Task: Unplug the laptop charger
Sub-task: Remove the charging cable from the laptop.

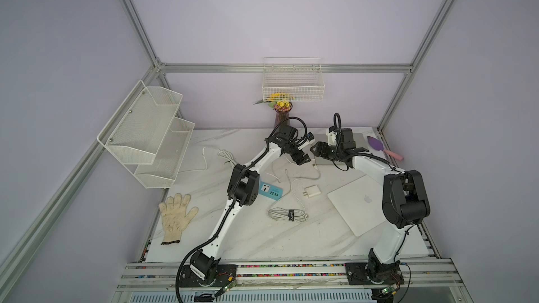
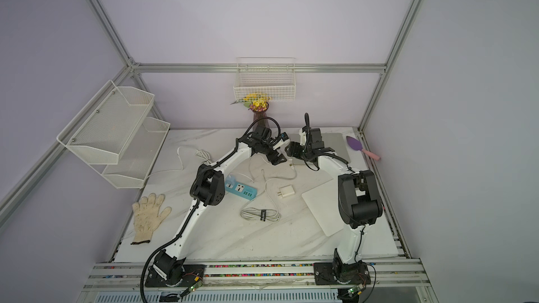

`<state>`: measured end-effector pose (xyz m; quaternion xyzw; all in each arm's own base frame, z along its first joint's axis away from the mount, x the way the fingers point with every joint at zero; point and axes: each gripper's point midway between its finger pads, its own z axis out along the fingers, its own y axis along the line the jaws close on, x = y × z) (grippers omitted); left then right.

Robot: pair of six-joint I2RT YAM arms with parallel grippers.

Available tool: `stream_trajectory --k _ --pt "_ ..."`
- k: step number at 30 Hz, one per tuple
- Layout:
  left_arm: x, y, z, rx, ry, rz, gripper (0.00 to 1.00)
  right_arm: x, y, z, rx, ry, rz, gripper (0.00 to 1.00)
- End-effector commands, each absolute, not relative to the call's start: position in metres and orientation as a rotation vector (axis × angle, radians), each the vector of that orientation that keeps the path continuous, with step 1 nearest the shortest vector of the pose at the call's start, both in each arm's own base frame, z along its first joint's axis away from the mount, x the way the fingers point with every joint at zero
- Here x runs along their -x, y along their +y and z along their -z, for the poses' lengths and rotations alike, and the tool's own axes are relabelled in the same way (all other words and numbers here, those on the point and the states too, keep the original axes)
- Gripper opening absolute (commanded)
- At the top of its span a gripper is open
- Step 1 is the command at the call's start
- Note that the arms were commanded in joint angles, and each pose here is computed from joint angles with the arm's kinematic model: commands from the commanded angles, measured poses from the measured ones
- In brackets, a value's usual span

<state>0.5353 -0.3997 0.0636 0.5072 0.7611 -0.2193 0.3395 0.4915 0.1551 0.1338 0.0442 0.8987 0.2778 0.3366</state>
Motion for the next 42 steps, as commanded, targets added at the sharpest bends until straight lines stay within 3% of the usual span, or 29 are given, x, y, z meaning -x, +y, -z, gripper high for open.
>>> stream_trajectory --k 1,4,9,12,22,26,30,36,42 --pt "-0.540 -0.411 -0.084 -1.345 1.887 0.535 0.89 -0.499 0.159 -0.161 -0.097 2.244 -0.784 0.68" --pt "-0.538 -0.413 -0.069 -1.367 1.897 0.509 0.82 -0.496 0.158 -0.163 -0.110 2.215 -0.822 0.68" --pt "-0.536 -0.412 -0.057 -1.388 1.906 0.503 0.62 -0.494 0.151 -0.167 -0.138 2.183 -0.820 0.68" --pt "-0.534 -0.413 -0.055 -1.404 1.899 0.506 0.41 -0.497 0.145 -0.164 -0.166 2.171 -0.814 0.68" --pt "-0.526 -0.413 -0.052 -1.451 1.882 0.498 0.01 -0.507 0.132 -0.137 -0.265 2.203 -0.840 0.68" --pt "-0.524 -0.413 -0.051 -1.469 1.875 0.488 0.00 -0.514 0.127 -0.110 -0.325 2.274 -0.799 0.67" --pt "-0.526 -0.411 -0.049 -1.468 1.886 0.463 0.00 -0.516 0.115 -0.071 -0.346 2.448 -0.576 0.66" --pt "-0.531 -0.410 -0.061 -1.452 1.839 0.421 0.00 -0.526 0.092 -0.064 -0.335 2.515 -0.195 0.67" --pt "-0.529 -0.409 -0.068 -1.464 1.794 0.405 0.00 -0.543 0.130 -0.048 -0.158 2.635 0.000 0.74"
